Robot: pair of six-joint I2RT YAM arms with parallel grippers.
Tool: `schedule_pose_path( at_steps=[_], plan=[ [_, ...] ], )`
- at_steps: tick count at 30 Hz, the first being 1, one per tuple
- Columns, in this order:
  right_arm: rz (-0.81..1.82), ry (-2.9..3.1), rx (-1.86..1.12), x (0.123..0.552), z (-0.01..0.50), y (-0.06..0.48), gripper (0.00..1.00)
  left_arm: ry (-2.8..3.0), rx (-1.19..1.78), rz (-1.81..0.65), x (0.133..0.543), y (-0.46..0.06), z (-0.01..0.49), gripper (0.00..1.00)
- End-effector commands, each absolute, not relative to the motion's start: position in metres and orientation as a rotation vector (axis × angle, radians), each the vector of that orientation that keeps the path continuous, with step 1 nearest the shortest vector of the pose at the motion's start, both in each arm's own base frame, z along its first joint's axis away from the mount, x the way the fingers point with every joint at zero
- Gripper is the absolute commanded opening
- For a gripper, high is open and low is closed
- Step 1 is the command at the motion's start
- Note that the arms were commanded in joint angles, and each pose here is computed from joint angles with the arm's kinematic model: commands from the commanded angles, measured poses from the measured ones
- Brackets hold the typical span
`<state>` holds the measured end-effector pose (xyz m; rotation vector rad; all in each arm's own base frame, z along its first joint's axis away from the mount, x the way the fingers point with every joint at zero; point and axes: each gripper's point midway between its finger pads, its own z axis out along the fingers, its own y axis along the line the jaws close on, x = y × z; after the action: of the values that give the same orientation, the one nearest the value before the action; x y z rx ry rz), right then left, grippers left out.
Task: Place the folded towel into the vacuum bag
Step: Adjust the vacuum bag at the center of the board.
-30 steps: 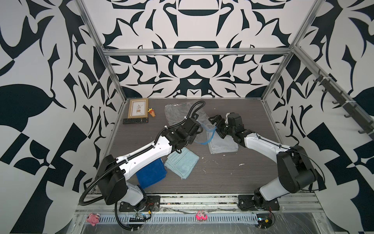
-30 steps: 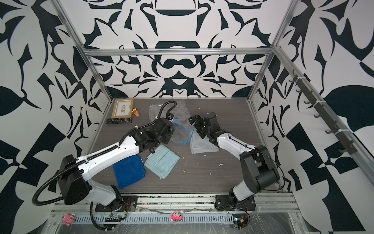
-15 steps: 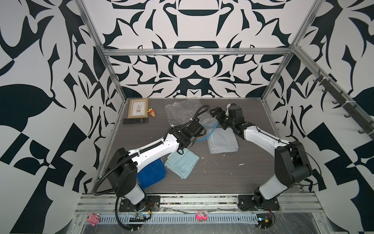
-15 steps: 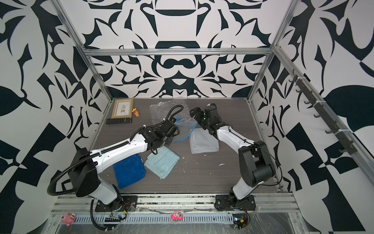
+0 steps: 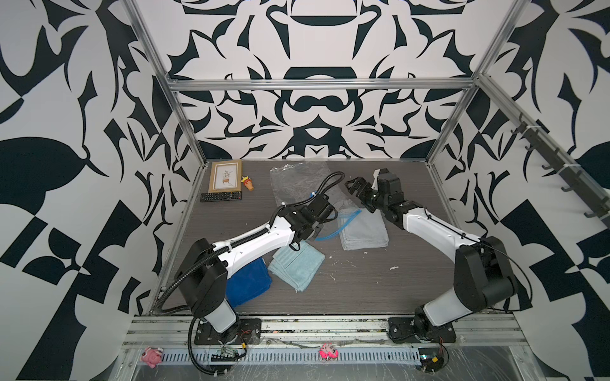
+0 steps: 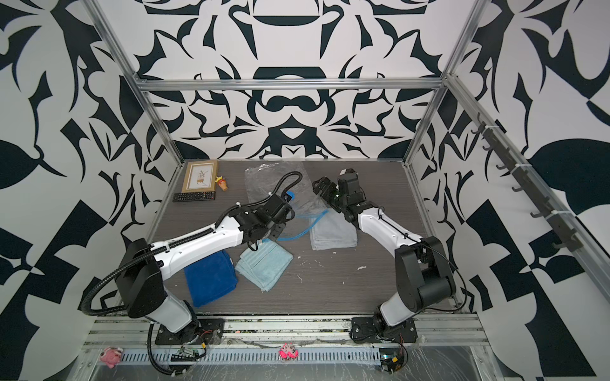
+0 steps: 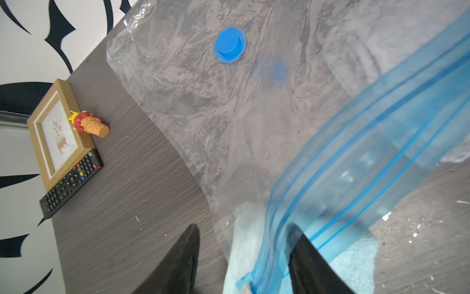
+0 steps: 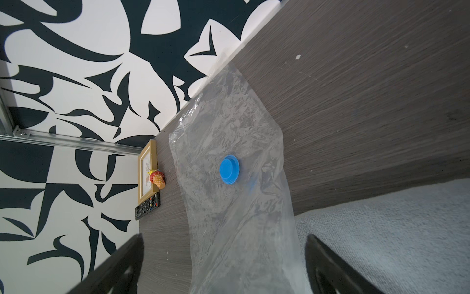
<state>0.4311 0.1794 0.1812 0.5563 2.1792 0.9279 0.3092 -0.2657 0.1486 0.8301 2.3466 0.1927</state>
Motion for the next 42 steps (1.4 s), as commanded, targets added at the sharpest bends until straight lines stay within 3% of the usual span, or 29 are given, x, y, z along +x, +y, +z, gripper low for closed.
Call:
schedule_pose_path(
  at_steps=[1, 13, 20, 21, 24, 28, 34, 38, 42],
  plan=[
    [0.941, 2.164, 0.513, 0.431, 0.185, 0.181, 0.99, 2.335, 0.904, 0.199, 0.311, -0.275, 0.143, 0.60],
    [0.952, 2.167, 0.528, 0.433, 0.176, 0.180, 0.99, 2.282, 1.117, 0.394, 0.306, -0.266, 0.108, 0.62],
    [0.957, 2.148, 0.550, 0.427, 0.180, 0.169, 0.99, 2.265, 1.123, 0.426, 0.313, -0.270, 0.094, 0.57],
    [0.959, 2.143, 0.552, 0.426, 0.181, 0.167, 0.99, 2.256, 1.122, 0.423, 0.314, -0.271, 0.094, 0.54],
    [0.971, 2.134, 0.552, 0.419, 0.185, 0.160, 0.99, 2.236, 1.130, 0.395, 0.315, -0.276, 0.093, 0.28],
    [0.977, 2.142, 0.522, 0.400, 0.185, 0.153, 0.99, 2.261, 1.145, 0.308, 0.313, -0.289, 0.092, 0.01],
    [0.937, 2.186, 0.413, 0.357, 0.181, 0.145, 0.95, 2.309, 1.113, 0.109, 0.311, -0.315, 0.109, 0.00],
    [0.974, 2.135, 0.353, 0.334, 0.186, 0.144, 0.83, 2.357, 1.013, 0.036, 0.321, -0.321, 0.128, 0.00],
    [0.989, 2.096, 0.291, 0.320, 0.186, 0.153, 0.84, 2.382, 0.904, -0.031, 0.331, -0.326, 0.149, 0.00]
  ],
)
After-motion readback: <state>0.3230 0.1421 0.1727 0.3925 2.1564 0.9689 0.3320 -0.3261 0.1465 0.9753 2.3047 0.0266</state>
